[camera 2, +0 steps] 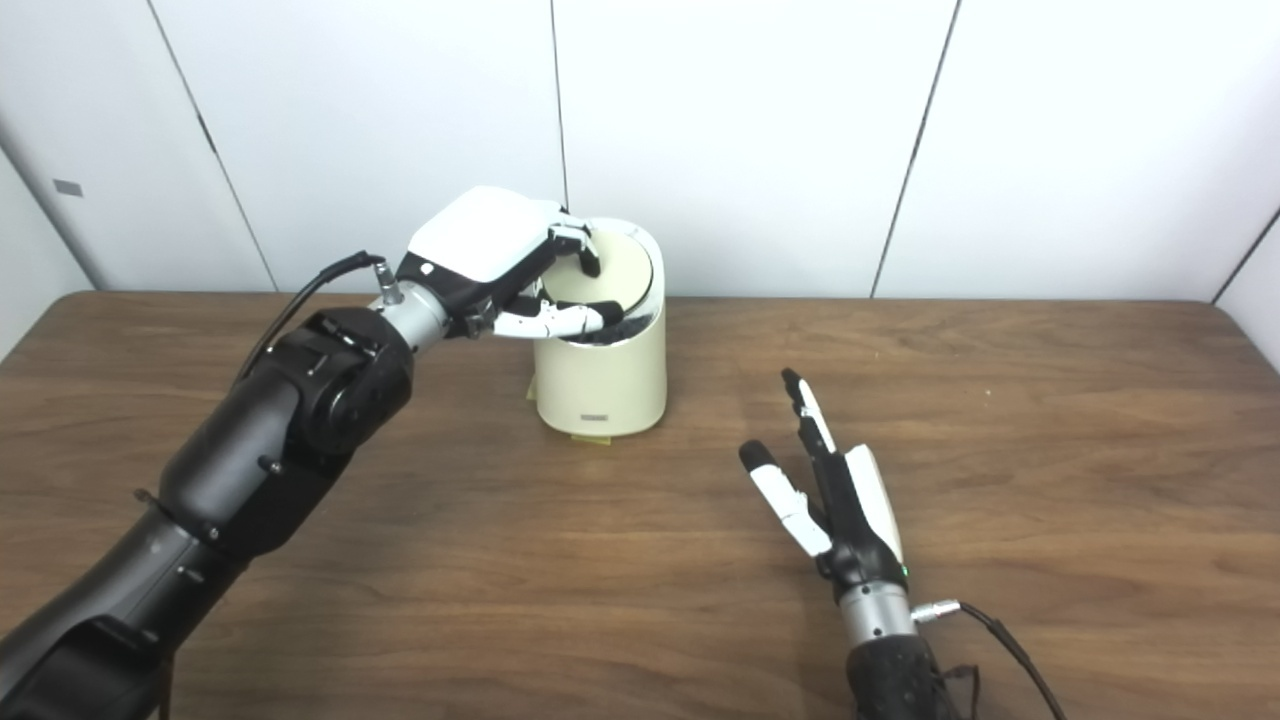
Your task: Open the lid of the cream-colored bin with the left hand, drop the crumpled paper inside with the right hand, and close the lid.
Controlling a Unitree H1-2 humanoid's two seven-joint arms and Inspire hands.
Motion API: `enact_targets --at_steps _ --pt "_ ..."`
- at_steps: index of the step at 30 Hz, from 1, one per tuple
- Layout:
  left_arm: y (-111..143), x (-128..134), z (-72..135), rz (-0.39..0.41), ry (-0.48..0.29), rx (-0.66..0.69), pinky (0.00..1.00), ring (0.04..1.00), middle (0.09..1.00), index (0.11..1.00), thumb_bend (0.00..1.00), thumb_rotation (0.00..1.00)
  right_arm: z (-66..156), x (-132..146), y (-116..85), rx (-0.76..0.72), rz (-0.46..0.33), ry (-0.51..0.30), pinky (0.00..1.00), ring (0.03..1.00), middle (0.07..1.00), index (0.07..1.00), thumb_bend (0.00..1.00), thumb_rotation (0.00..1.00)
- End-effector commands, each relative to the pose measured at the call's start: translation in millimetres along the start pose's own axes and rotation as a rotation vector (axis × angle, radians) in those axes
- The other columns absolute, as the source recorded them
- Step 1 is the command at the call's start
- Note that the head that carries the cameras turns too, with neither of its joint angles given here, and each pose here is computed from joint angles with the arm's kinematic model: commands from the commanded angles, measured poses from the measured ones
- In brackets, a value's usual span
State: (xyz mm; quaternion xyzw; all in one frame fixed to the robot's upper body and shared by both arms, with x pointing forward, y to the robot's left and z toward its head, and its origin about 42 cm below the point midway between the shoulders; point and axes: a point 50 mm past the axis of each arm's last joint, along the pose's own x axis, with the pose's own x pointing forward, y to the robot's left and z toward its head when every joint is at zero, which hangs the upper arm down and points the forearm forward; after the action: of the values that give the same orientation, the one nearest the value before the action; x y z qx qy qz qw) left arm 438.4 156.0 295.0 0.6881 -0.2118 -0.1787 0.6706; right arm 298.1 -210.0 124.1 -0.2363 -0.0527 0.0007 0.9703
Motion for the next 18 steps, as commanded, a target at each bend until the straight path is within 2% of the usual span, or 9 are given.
enact_targets --at_steps 1,7,12,18 --pt "10.3 -2.6 -7.6 0.015 0.024 0.036 0.84 0.897 0.858 0.723 0.57 1.0 11.6 5.5 -12.3 -0.022 -0.032 -0.052 0.92 0.956 0.968 0.976 0.63 1.0" --pt "0.6 -9.5 -2.1 -0.005 0.017 0.06 0.87 0.909 0.872 0.734 0.56 1.0 13.2 2.1 -14.8 -0.044 -0.029 -0.046 0.91 0.95 0.965 0.978 0.61 1.0" --pt "-11.4 -12.0 5.5 -0.002 -0.044 0.208 0.94 0.958 0.923 0.737 0.57 1.0 13.2 0.8 -14.5 -0.048 -0.019 -0.034 0.92 0.95 0.964 0.979 0.63 1.0" --pt "-31.5 -12.9 10.5 0.019 -0.08 0.303 0.98 0.98 0.948 0.746 0.59 1.0 13.9 0.7 -16.0 -0.063 -0.02 -0.029 0.92 0.953 0.966 0.982 0.65 1.0"
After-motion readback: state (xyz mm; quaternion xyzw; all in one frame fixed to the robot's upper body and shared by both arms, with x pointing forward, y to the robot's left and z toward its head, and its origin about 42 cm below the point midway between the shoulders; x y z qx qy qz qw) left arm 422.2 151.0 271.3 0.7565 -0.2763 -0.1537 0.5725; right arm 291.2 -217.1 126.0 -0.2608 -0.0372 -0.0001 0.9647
